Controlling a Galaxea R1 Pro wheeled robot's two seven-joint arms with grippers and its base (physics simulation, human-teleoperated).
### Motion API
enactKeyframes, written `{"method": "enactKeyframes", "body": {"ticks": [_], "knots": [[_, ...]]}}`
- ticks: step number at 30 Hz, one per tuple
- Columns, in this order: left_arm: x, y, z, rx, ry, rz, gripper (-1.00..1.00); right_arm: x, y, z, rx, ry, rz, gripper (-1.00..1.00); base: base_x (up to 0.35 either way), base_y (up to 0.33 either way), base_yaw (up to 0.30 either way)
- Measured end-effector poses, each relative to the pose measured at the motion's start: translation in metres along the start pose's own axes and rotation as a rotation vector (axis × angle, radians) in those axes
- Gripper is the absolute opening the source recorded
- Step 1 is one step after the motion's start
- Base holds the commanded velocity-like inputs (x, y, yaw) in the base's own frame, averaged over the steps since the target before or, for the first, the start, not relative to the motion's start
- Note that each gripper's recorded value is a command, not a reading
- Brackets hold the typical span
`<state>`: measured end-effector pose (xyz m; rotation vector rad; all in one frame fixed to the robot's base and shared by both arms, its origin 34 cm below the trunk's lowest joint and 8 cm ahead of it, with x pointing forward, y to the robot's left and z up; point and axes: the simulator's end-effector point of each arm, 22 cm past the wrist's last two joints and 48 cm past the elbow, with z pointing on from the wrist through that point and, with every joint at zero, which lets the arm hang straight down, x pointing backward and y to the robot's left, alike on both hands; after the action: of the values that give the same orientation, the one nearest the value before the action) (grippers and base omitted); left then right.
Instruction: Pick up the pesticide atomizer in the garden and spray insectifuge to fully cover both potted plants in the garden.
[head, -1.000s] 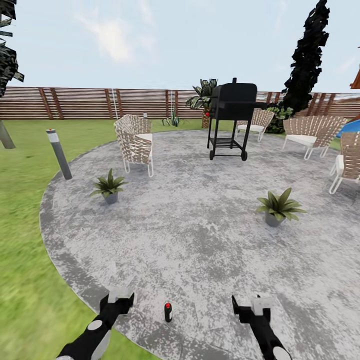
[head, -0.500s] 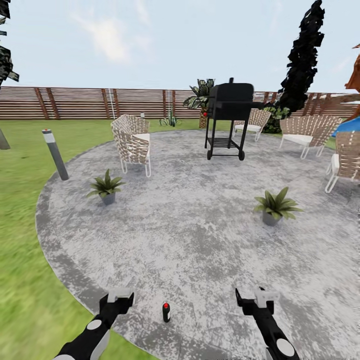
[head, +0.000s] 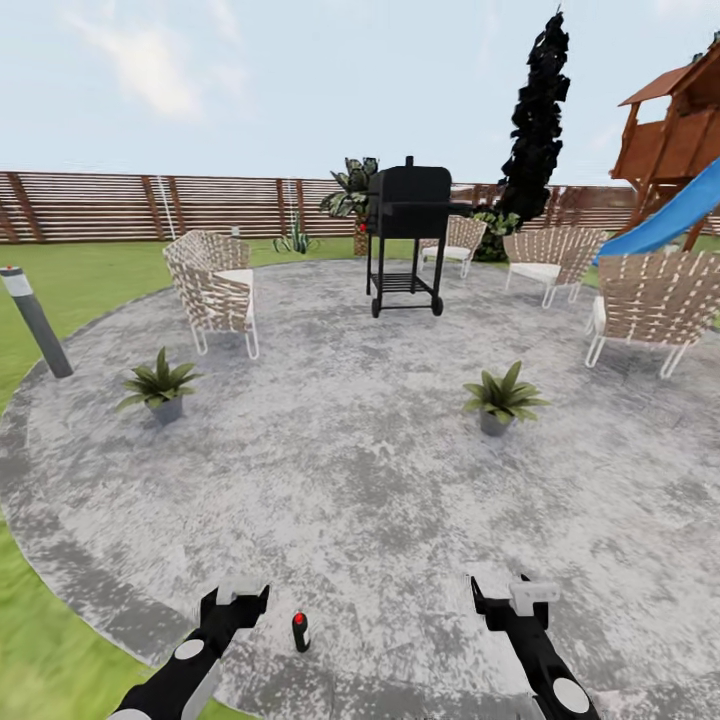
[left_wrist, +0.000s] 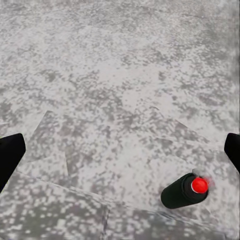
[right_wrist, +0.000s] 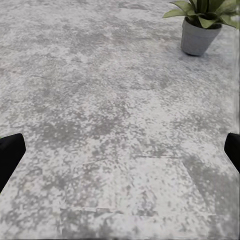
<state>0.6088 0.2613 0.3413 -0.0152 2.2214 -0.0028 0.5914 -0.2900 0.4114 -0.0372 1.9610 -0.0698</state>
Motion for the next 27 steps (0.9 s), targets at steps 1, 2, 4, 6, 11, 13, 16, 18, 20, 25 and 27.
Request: {"method": "enactKeyframes", "body": {"ticks": [1, 2, 4, 6, 11, 13, 16, 18, 20, 25, 27], "knots": [[0.0, 0.0, 0.0, 0.0, 0.0, 0.0, 1.0, 0.0, 0.0, 0.0, 0.0, 0.0, 0.0, 1.0, 0.0, 0.0, -0.288], [0.0, 0.0, 0.0, 0.0, 0.0, 0.0, 1.0, 0.0, 0.0, 0.0, 0.0, 0.0, 0.0, 1.0, 0.0, 0.0, -0.273], [-0.001, 0.001, 0.0, -0.001, -0.001, 0.0, 1.0, 0.0, 0.0, 0.0, 0.0, 0.0, 0.0, 1.0, 0.0, 0.0, -0.203], [-0.002, 0.001, 0.0, -0.002, -0.005, 0.0, 1.0, 0.001, 0.001, 0.0, -0.001, 0.001, 0.0, 1.0, 0.0, -0.084, -0.079], [-0.002, 0.001, 0.0, -0.002, -0.007, 0.0, 1.0, 0.001, 0.002, 0.0, -0.003, 0.001, 0.0, 1.0, -0.007, -0.223, -0.02], [-0.003, 0.001, 0.001, -0.002, -0.007, 0.0, 1.0, 0.001, 0.002, 0.0, -0.003, 0.002, 0.0, 1.0, -0.045, -0.258, -0.005], [-0.003, 0.001, 0.001, -0.002, -0.008, -0.001, 1.0, 0.001, 0.003, 0.0, -0.004, 0.002, 0.001, 1.0, -0.092, -0.266, -0.001], [-0.004, 0.001, 0.001, -0.002, -0.009, -0.001, 1.0, 0.002, 0.003, 0.0, -0.005, 0.003, 0.002, 1.0, -0.109, -0.2, 0.0], [-0.004, 0.001, 0.001, -0.002, -0.009, -0.001, 1.0, 0.006, 0.004, -0.001, -0.005, 0.012, 0.002, 1.0, -0.054, -0.09, 0.0], [-0.006, 0.001, 0.001, -0.001, -0.012, 0.001, 1.0, 0.013, 0.004, -0.002, -0.006, 0.027, 0.003, 1.0, -0.01, -0.017, 0.0], [-0.006, 0.001, 0.001, -0.001, -0.013, 0.001, 1.0, 0.013, 0.004, -0.002, -0.006, 0.027, 0.003, 1.0, -0.002, -0.003, 0.0]]}}
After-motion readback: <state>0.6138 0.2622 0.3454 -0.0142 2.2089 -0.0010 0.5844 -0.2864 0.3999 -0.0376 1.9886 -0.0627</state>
